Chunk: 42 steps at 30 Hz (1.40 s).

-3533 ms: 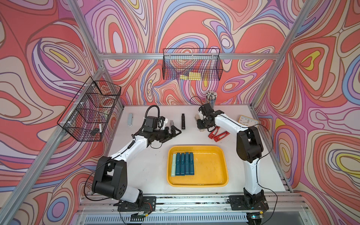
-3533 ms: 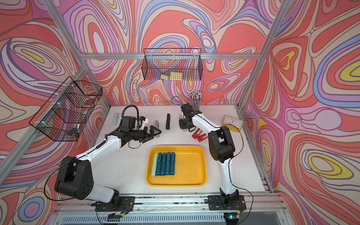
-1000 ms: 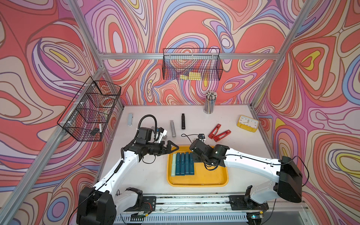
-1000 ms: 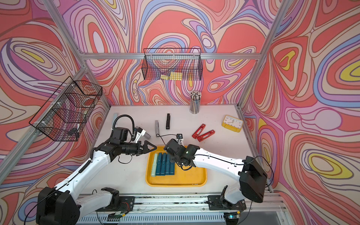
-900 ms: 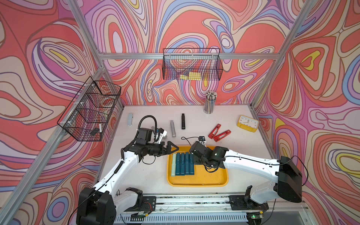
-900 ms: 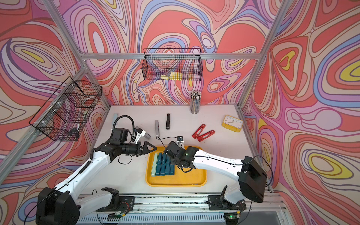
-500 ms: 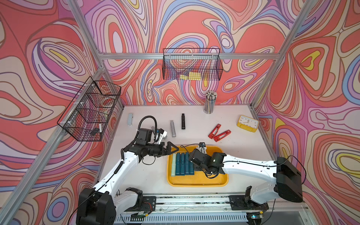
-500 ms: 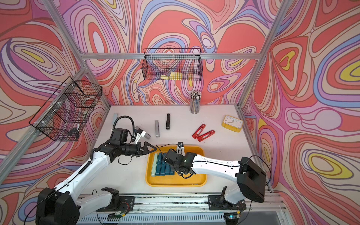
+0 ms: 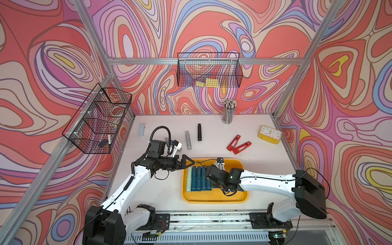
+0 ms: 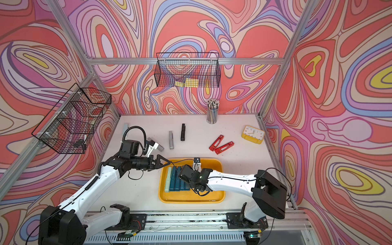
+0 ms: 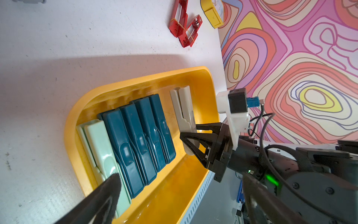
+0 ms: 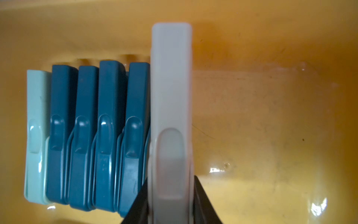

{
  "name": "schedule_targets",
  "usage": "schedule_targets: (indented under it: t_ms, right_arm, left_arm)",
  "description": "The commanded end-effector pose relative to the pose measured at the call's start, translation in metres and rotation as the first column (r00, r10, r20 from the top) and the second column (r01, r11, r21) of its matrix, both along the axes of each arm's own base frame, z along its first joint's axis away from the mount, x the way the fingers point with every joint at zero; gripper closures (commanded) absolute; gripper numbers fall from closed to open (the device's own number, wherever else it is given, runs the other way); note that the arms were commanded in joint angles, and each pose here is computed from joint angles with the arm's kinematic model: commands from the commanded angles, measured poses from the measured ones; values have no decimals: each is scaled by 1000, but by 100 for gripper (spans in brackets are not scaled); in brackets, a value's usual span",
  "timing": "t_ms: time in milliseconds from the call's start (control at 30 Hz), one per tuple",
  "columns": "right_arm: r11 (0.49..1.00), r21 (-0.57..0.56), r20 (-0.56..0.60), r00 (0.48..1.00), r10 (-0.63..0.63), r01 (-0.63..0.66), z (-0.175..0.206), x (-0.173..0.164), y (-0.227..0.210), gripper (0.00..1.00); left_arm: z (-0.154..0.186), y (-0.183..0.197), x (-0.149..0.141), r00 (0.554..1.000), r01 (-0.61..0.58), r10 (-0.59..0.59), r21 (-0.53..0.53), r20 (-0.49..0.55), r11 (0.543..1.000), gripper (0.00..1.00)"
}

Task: Put the pruning pliers into the storage box
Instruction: Place the pruning pliers in the storage box.

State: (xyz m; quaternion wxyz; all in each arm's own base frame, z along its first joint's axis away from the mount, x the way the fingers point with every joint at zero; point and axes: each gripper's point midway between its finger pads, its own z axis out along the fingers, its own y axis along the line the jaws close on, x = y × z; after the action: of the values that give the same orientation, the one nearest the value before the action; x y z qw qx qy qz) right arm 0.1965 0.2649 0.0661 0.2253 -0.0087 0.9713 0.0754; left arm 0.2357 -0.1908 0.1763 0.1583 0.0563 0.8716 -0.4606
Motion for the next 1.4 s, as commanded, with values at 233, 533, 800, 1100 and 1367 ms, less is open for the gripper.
schedule_targets:
  t_ms: [233, 533, 800, 1100, 1367]
  right_arm:
    - [1000, -22, -1, 1000, 6, -6, -17, 3, 8, 97]
    - [999, -45, -3, 1000, 6, -6, -27, 3, 6, 96]
    - [997, -72, -22, 1000, 10, -12, -40, 4, 5, 96]
    - [996, -87, -28, 1000, 4, -6, -44, 3, 2, 88]
    - [996, -92, -20, 1000, -8, 6, -41, 4, -2, 74]
  left_arm:
    - [-1, 2, -4, 1000, 13, -13, 2, 4, 1000, 1]
    - [-1, 1, -3, 1000, 14, -14, 1, 1, 1000, 1]
    - [-2, 1, -3, 1000, 14, -14, 3, -2, 1000, 1]
    - [-3, 1, -3, 1000, 13, -13, 6, -4, 1000, 1]
    - [-4, 2, -2, 1000, 13, -13, 6, -5, 1000, 1]
